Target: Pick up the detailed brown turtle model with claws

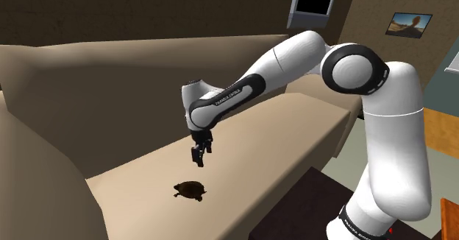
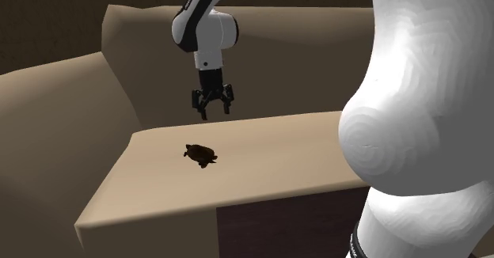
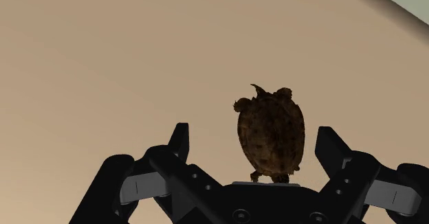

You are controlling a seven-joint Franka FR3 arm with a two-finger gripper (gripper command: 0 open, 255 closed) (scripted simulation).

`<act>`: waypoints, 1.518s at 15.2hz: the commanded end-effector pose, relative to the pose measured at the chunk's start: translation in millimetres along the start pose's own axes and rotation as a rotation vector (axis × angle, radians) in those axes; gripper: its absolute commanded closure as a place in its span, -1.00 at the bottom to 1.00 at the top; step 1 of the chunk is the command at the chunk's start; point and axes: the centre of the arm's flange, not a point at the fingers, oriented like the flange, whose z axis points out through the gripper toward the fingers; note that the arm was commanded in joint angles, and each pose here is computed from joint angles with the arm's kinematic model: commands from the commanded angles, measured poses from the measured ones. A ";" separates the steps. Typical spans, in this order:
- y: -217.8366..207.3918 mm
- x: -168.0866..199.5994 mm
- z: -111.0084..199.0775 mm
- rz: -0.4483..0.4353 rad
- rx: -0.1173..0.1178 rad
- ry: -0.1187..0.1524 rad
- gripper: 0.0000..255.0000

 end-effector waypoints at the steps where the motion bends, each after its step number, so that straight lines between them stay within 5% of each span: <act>1: -7.9 22.9 16.4 -0.034 -0.004 -0.008 -1.00; 11: -60.7 121.4 96.9 -0.200 -0.021 -0.051 -1.00; 21: -59.6 129.5 137.0 -0.201 -0.021 -0.051 -1.00; 22: -59.8 129.1 136.4 -0.201 -0.021 -0.051 1.00; 23: -59.7 129.3 136.3 -0.201 -0.021 -0.051 1.00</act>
